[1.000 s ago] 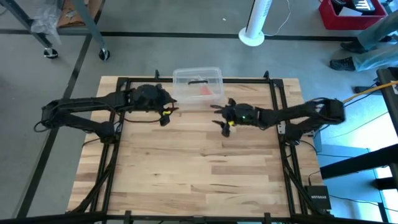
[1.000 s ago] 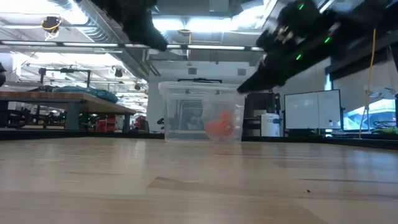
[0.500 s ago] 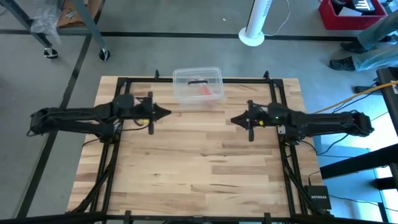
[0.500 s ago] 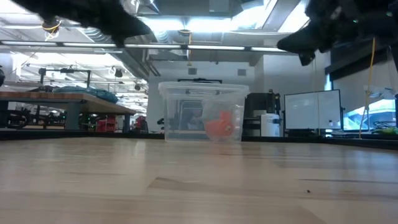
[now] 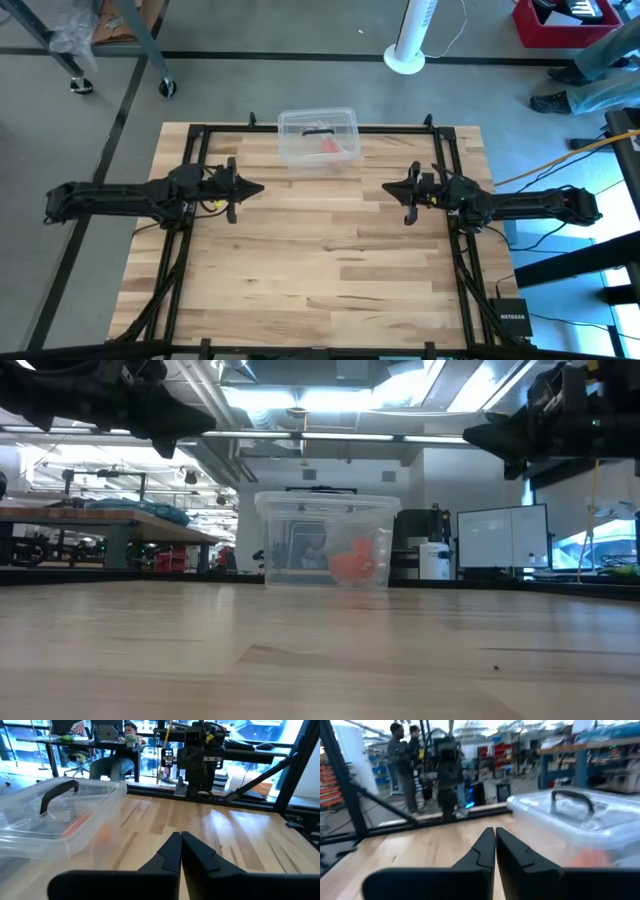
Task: Roll bandage
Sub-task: Return to Home Position
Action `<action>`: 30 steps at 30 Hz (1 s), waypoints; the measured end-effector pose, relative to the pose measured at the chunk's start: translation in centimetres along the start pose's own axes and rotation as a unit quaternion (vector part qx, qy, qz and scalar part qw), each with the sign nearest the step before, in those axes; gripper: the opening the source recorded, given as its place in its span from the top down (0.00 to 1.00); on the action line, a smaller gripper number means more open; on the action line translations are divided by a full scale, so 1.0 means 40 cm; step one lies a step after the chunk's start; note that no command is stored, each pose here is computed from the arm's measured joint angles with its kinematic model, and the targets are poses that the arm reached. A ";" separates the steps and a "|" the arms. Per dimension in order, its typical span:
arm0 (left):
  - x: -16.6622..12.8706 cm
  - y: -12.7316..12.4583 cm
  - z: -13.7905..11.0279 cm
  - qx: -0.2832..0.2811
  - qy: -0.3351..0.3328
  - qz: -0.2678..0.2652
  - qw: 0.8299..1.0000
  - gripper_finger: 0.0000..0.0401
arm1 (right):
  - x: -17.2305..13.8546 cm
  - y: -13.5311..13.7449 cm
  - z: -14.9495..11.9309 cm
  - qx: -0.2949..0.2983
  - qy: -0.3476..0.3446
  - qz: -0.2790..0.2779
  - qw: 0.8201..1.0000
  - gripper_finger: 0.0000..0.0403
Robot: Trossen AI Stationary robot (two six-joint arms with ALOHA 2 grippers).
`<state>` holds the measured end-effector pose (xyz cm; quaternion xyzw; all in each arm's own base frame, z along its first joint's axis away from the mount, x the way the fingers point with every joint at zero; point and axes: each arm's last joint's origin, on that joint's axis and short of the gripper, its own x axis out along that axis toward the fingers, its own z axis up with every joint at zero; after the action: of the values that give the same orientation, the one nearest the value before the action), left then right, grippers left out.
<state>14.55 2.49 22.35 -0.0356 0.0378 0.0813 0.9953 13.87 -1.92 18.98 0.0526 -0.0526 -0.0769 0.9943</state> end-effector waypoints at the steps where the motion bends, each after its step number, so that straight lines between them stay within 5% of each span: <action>1: -0.001 0.001 0.000 0.005 -0.002 0.001 1.000 0.99 | 0.000 0.000 0.002 -0.005 -0.006 -0.003 1.000 0.96; 13: -0.016 0.003 -0.009 0.026 -0.017 0.003 1.000 1.00 | -0.001 0.001 -0.001 -0.007 0.003 0.006 1.000 0.97; 18: -0.054 0.012 -0.042 0.018 -0.055 0.054 0.997 0.99 | -0.001 0.001 -0.002 -0.003 0.004 0.009 1.000 0.99; 30: -0.131 0.014 -0.058 -0.009 -0.090 0.068 0.994 0.99 | -0.005 0.002 0.001 0.007 0.002 0.009 1.000 0.99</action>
<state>9.14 2.04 20.44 -0.0340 -0.0503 0.1518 0.9865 13.68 -1.83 19.00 0.0595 -0.0516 -0.0671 0.9946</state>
